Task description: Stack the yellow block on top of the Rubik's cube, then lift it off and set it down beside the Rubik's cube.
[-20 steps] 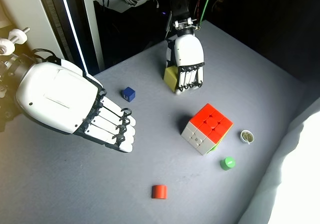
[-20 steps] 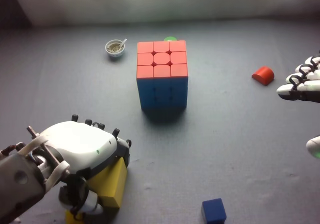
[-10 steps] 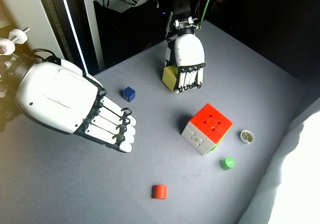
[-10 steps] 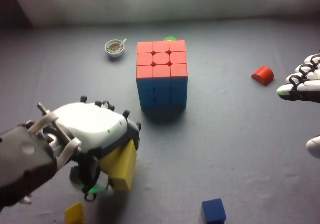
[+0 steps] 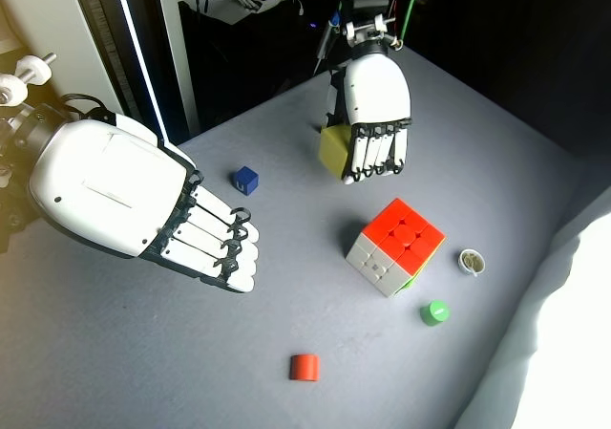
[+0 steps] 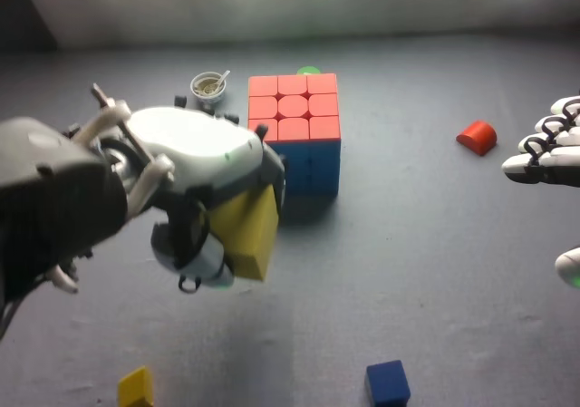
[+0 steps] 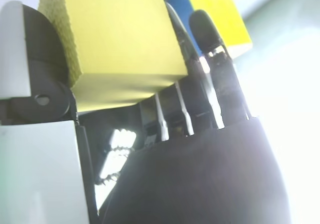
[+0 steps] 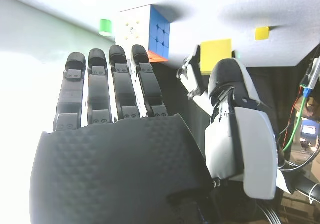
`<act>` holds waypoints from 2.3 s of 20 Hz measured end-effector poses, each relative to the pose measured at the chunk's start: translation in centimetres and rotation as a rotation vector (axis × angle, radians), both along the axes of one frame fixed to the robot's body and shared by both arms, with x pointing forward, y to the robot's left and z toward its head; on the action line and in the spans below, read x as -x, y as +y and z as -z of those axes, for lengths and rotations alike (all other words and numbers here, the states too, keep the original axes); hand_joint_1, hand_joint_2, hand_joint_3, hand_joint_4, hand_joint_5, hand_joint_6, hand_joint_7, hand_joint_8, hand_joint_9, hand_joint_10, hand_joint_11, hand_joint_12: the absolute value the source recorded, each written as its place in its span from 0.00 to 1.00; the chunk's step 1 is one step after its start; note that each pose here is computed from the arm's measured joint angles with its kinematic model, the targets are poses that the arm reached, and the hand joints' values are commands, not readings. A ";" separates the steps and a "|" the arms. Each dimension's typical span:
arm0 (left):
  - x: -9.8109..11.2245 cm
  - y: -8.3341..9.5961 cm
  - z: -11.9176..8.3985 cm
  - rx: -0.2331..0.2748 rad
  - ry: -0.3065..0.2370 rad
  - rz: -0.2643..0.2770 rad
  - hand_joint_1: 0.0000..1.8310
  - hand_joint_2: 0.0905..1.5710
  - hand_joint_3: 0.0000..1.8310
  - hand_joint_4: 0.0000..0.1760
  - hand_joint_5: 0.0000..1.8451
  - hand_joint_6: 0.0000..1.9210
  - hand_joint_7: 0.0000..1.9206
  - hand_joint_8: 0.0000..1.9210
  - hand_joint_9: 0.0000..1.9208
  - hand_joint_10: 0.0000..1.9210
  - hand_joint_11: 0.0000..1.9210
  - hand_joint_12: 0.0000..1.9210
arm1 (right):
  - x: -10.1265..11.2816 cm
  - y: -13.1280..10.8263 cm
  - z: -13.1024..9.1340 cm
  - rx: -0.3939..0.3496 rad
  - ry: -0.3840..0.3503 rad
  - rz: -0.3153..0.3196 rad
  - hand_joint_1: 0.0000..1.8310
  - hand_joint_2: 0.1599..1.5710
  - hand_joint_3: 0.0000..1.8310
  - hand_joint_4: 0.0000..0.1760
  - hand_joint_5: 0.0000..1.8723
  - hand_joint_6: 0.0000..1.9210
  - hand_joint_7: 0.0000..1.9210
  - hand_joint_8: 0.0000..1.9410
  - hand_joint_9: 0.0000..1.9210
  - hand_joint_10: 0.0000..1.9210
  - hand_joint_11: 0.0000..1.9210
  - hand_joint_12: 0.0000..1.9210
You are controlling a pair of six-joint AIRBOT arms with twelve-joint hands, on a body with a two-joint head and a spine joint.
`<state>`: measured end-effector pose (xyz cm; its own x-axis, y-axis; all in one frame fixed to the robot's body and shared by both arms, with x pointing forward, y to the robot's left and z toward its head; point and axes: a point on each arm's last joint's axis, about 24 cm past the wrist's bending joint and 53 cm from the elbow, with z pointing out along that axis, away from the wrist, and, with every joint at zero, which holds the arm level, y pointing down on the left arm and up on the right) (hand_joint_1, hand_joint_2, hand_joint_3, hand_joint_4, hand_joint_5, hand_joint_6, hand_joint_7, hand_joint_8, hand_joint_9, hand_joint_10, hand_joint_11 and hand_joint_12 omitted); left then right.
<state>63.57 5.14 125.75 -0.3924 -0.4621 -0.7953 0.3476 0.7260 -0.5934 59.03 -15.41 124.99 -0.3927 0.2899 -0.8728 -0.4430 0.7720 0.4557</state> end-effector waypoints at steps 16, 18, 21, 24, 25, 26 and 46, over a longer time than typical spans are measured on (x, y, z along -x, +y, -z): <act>-4.0 -0.3 -5.0 0.034 -0.053 0.000 0.75 0.69 0.00 0.00 0.49 0.51 0.58 0.41 0.45 0.65 0.26 0.65 | 0.2 0.3 0.0 0.003 -0.001 -0.006 0.00 0.74 0.00 0.00 0.05 0.00 0.04 0.00 0.02 0.00 0.00 0.00; -4.5 -0.6 -5.5 0.038 -0.063 0.001 0.75 0.69 0.00 0.00 0.49 0.51 0.57 0.43 0.44 0.67 0.27 0.67 | 0.2 0.3 0.0 0.002 -0.001 -0.008 0.00 0.74 0.00 0.00 0.05 0.00 0.04 0.00 0.02 0.00 0.00 0.00; -5.0 -1.5 -5.8 0.038 -0.069 0.012 0.75 0.69 0.00 0.00 0.48 0.51 0.56 0.43 0.44 0.68 0.27 0.68 | 0.2 0.3 0.0 0.002 -0.001 -0.008 0.00 0.74 0.00 0.00 0.05 0.00 0.04 0.00 0.02 0.00 0.00 0.00; -5.4 -2.4 -5.9 0.038 -0.072 0.027 0.75 0.69 0.00 0.00 0.48 0.51 0.56 0.43 0.44 0.68 0.27 0.68 | 0.2 0.3 0.0 0.003 -0.002 -0.009 0.00 0.74 0.00 0.00 0.05 0.00 0.04 0.00 0.02 0.00 0.00 0.00; -5.5 -2.8 -5.9 0.039 -0.073 0.032 0.75 0.69 0.00 0.00 0.48 0.51 0.56 0.43 0.44 0.68 0.27 0.68 | 0.2 0.3 0.0 0.003 -0.003 -0.009 0.00 0.74 0.00 0.00 0.05 0.00 0.04 0.00 0.02 0.00 0.00 0.00; -5.6 -3.0 -5.9 0.039 -0.073 0.033 0.75 0.69 0.00 0.00 0.48 0.51 0.56 0.43 0.44 0.68 0.27 0.68 | 0.2 0.3 0.0 0.004 -0.003 -0.009 0.00 0.74 0.00 0.00 0.05 0.00 0.04 0.00 0.02 0.00 0.00 0.00; -9.4 -4.3 -6.9 0.014 -0.119 0.010 0.75 0.69 0.00 0.00 0.49 0.49 0.56 0.48 0.45 0.65 0.26 0.67 | 0.4 0.5 0.0 0.003 -0.004 -0.014 0.00 0.74 0.00 0.00 0.05 0.00 0.04 0.00 0.02 0.00 0.00 0.00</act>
<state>72.99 0.84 132.66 -0.3003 -0.4702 -0.8299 0.4235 0.7139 -0.5577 58.66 -14.88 125.00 -0.3936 0.2813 -0.8752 -0.4557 0.7671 0.4515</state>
